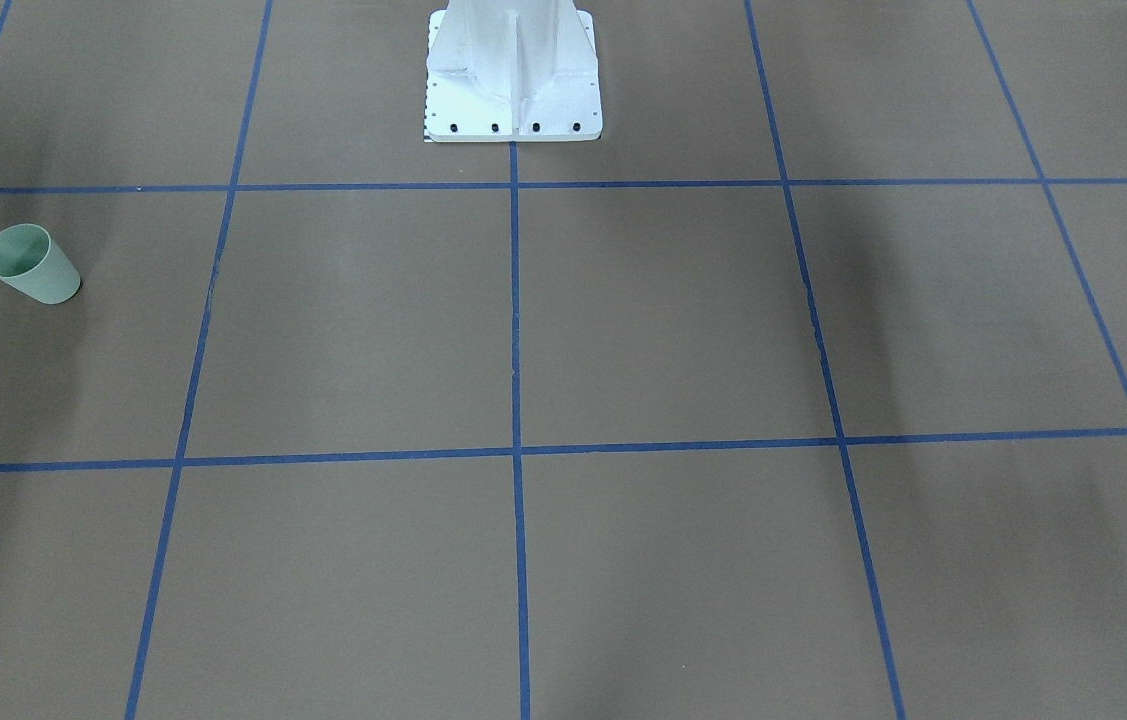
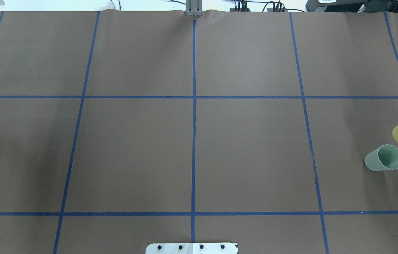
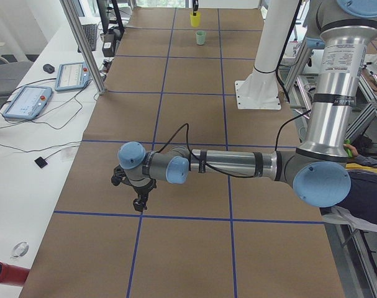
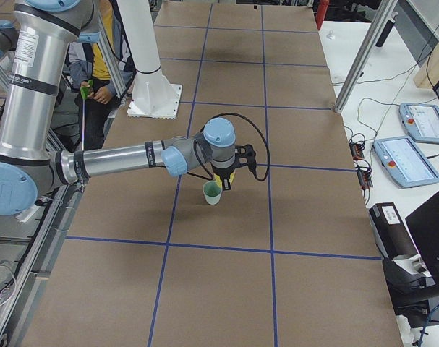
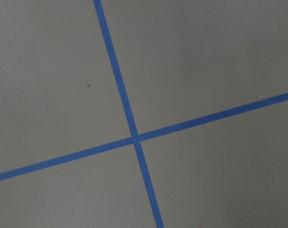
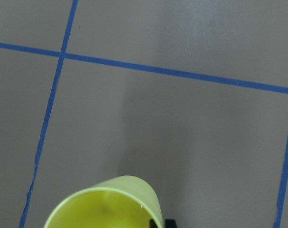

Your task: Transfer and stack yellow cup on green cup

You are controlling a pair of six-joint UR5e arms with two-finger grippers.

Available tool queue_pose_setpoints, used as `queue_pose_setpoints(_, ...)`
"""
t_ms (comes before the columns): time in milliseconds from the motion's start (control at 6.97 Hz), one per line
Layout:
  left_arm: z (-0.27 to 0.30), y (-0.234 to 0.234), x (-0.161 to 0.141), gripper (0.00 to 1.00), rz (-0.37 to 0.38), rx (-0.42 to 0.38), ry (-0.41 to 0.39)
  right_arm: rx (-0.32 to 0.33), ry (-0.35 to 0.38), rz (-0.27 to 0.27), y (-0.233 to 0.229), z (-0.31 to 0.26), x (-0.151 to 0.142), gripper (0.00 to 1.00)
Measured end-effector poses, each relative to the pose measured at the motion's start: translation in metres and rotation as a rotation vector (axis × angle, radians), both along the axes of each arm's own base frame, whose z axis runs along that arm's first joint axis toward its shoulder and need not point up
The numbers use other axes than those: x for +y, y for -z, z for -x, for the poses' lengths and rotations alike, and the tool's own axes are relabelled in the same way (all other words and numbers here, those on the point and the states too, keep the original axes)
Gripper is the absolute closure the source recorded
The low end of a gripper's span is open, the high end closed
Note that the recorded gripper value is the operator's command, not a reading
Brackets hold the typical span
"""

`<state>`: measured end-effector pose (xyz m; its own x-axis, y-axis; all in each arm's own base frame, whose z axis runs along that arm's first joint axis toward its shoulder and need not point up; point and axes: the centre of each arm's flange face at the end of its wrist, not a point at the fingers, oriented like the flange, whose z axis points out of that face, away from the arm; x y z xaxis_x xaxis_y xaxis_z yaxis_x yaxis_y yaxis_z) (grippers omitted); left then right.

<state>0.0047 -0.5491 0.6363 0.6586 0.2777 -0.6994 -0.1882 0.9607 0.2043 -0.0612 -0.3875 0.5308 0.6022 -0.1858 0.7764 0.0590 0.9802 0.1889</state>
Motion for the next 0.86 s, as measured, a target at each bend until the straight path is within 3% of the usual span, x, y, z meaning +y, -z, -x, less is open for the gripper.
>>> queue_pose_setpoints(861,0.000,0.004,0.003,0.00,-0.008,0.010,-0.001,0.048,0.042,0.014,-0.020,0.033,0.024,1.00)
